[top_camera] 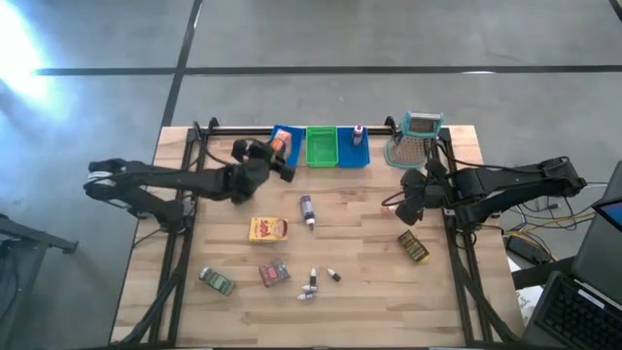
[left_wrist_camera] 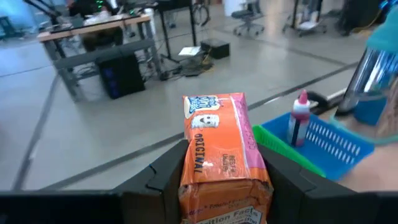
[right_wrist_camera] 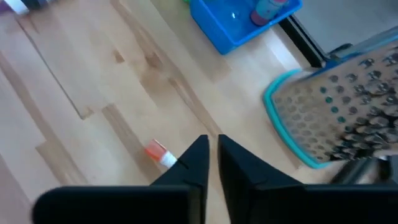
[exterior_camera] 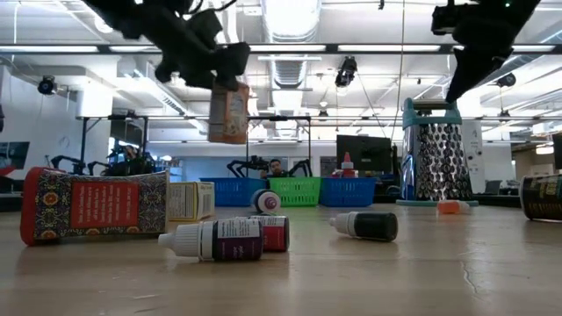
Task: Pick & Place Kitchen Items
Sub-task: Put the orange cereal box into the left blue bin
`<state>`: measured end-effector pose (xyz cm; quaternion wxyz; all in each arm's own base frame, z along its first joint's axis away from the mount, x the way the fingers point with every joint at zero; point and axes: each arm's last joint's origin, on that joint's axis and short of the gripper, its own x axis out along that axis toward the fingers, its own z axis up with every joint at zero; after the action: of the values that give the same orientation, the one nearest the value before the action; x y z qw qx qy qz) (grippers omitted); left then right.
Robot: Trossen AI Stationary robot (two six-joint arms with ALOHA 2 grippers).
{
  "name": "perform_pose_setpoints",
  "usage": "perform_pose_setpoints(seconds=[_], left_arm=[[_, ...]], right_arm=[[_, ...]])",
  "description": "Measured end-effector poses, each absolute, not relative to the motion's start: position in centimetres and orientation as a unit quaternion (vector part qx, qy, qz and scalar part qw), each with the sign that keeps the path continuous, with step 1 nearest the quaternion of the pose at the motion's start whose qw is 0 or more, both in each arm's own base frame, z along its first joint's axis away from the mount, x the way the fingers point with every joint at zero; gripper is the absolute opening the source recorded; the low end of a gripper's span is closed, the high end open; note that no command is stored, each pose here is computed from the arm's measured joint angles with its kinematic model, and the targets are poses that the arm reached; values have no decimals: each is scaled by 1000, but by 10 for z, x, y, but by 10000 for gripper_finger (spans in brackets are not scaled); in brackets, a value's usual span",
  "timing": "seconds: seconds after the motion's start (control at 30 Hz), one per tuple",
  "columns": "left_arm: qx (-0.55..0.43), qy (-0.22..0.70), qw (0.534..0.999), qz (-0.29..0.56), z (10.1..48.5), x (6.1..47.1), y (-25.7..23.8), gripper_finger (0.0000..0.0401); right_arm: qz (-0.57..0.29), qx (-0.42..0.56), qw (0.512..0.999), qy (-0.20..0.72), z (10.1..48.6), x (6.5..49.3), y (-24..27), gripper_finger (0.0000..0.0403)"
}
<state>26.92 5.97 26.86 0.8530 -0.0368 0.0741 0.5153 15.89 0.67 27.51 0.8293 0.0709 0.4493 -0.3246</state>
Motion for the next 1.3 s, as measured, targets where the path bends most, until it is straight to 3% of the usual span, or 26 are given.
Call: perform_pose_setpoints(seconds=[0.57, 1.3], left_arm=[[-63, 24, 820, 569, 243, 259, 121, 165], [-66, 37, 801, 594, 184, 281, 164, 165]], right_arm=[[-370, 79, 855, 355, 268, 150, 2, 8], [-377, 70, 855, 349, 269, 149, 1, 8]])
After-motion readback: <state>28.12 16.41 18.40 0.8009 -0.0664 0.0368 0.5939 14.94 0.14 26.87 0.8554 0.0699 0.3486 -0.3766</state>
